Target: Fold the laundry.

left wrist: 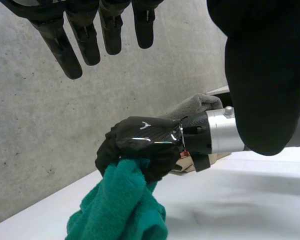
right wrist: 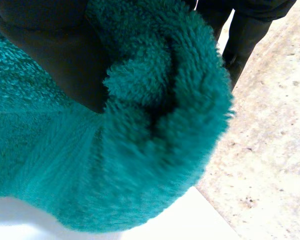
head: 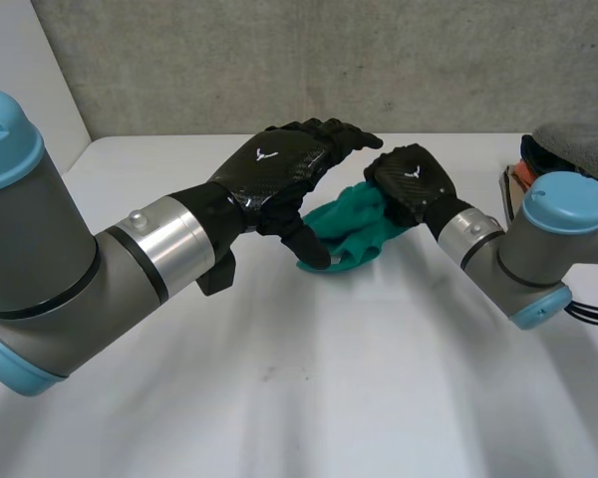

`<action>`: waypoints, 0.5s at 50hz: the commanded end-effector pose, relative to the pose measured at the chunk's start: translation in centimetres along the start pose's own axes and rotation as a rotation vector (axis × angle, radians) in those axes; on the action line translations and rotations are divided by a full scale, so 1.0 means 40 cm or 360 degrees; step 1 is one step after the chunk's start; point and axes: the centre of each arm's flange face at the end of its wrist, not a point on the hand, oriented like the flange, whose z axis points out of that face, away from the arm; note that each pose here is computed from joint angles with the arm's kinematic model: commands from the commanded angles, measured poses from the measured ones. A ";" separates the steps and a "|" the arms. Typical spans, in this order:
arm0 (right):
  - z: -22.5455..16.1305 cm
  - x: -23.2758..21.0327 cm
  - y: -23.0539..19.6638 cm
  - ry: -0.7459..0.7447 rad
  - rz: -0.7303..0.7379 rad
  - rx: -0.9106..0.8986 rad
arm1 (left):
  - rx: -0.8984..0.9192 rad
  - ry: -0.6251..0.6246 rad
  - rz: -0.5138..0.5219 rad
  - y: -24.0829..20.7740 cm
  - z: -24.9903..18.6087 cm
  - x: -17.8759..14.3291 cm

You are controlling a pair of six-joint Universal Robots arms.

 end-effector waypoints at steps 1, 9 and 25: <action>0.060 0.095 -0.089 0.0275 -0.0118 0.0213 | 0.0007 -0.0002 0.0004 -0.004 0.000 -0.001; 0.053 0.295 -0.354 0.0812 -0.0169 0.0811 | 0.0009 -0.0001 0.0005 -0.006 -0.001 0.000; -0.178 0.647 -0.039 0.0975 -0.0314 0.0328 | 0.0000 0.0003 -0.0002 0.000 -0.001 0.002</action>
